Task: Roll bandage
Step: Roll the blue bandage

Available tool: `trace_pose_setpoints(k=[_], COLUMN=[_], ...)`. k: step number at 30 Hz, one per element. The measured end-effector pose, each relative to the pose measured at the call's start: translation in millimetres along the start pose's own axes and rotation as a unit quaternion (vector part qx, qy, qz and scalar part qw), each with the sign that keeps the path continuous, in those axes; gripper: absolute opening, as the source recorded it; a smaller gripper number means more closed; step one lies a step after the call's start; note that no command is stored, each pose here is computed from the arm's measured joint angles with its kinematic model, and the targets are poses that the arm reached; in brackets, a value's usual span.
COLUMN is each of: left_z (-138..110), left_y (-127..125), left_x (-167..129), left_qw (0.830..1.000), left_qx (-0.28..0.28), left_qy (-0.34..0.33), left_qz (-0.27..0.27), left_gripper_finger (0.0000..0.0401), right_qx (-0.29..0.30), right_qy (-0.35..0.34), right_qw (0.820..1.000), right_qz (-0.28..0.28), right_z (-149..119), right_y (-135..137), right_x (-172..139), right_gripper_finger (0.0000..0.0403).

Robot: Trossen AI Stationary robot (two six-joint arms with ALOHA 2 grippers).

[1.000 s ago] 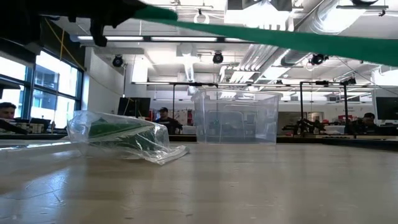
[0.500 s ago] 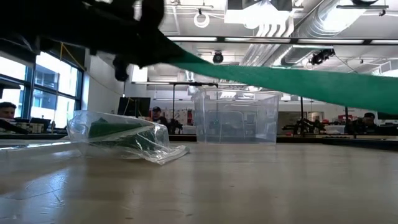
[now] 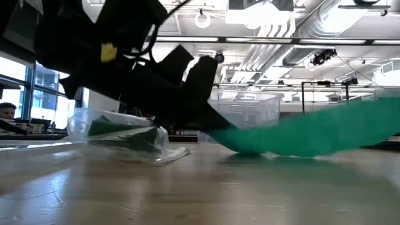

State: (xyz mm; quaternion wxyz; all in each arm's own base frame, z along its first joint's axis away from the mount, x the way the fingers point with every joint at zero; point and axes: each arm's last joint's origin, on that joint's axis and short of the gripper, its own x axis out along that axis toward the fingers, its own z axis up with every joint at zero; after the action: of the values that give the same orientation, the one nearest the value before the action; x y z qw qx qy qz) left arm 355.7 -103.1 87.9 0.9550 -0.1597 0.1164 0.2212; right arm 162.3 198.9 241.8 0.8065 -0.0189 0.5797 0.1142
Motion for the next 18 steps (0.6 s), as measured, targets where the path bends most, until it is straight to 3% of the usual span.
trace_pose_setpoints(k=[4, 8, 13, 16, 18], left_z=[-1, -2, -4, -6, -7], left_y=[-3, -10, -11, -8, -6], left_x=[2, 2, 0, 1, 3], left_qw=[0.999, 0.995, 0.994, 0.993, 0.989], left_qx=[-0.012, -0.014, -0.038, -0.055, -0.053], left_qy=[0.044, 0.075, 0.082, 0.094, 0.117], left_qz=[-0.02, -0.059, -0.059, -0.052, -0.077], left_gripper_finger=[0.0003, 0.0003, 0.0012, 0.0031, 0.0049], right_qx=[0.042, 0.055, 0.076, 0.071, 0.067], right_qy=[-0.05, -0.073, -0.091, -0.09, -0.09], right_qw=[0.985, 0.964, 0.953, 0.958, 0.964], right_qz=[-0.16, -0.25, -0.279, -0.262, -0.24], right_z=[10, 27, 44, 45, 44], right_y=[-61, -111, -148, -148, -143], right_x=[-26, -35, -35, -35, -35], right_gripper_finger=[0.0, 0.0, 0.0, 0.0, 0.0])
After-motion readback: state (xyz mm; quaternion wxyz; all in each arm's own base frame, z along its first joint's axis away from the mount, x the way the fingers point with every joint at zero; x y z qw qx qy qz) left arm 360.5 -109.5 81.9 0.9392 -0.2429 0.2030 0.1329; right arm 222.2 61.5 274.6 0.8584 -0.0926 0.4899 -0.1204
